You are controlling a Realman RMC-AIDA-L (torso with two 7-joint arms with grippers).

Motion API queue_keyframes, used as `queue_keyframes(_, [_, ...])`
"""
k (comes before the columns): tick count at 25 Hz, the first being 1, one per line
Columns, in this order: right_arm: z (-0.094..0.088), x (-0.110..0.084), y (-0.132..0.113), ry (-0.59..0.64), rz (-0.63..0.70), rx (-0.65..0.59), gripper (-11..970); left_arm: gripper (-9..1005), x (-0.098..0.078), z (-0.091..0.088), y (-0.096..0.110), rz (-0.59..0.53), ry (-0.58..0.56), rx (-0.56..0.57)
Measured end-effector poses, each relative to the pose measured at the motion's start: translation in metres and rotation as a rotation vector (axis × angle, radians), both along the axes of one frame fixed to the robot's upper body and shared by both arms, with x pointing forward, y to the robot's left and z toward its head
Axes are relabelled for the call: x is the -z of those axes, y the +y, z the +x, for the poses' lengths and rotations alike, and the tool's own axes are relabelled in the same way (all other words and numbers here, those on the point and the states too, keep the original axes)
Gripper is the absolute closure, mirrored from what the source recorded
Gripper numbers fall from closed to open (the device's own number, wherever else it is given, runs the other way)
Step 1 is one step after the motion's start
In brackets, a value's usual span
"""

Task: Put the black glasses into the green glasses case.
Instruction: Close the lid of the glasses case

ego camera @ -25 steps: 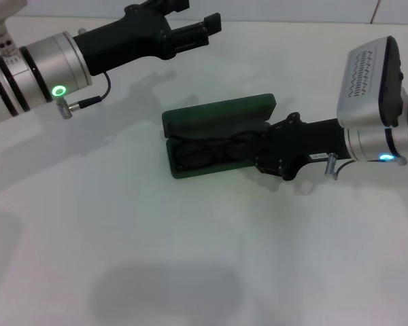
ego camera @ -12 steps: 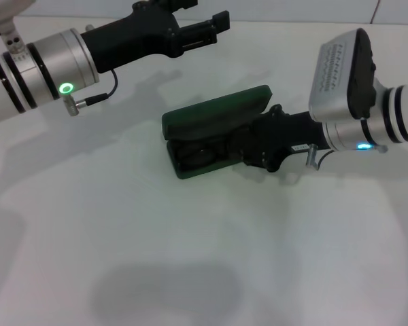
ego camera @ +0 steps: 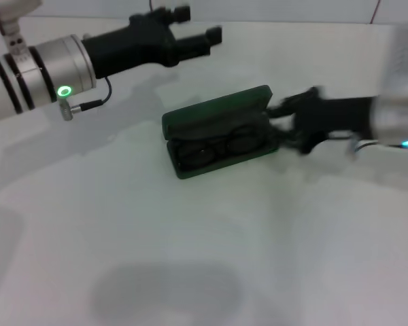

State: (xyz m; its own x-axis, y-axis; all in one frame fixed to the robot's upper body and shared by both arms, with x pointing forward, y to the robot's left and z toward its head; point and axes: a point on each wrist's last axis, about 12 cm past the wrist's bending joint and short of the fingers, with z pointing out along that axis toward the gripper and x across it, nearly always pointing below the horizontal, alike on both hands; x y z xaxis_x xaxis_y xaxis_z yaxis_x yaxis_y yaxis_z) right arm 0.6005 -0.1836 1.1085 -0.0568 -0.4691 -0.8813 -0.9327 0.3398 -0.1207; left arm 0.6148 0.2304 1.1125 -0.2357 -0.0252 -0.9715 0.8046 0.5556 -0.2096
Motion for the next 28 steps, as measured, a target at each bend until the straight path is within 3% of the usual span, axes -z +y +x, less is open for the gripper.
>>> queue_keyframes(2, [0.002,0.002,-0.032,-0.007,0.052,0.135,664,108,0.005,0.006,0.000,0.059,0.081,-0.021])
queue_keyframes(3, [0.003,0.004,-0.062,-0.007,0.117,0.271,664,108,0.008,0.015,-0.003,0.135,0.173,-0.031])
queue_keyframes(4, [0.003,0.004,-0.062,-0.007,0.117,0.271,663,108,0.008,0.015,-0.003,0.135,0.173,-0.031])
queue_keyframes(7, [-0.001,0.005,-0.095,-0.021,0.228,0.394,663,108,0.010,0.022,-0.007,0.233,0.274,-0.030])
queue_keyframes(19, [-0.012,0.014,-0.106,-0.052,0.247,0.403,661,108,0.005,0.040,-0.043,0.336,0.340,-0.053])
queue_keyframes(28, [-0.018,0.016,-0.103,-0.056,0.248,0.359,660,108,0.009,0.036,-0.052,0.378,0.366,-0.009])
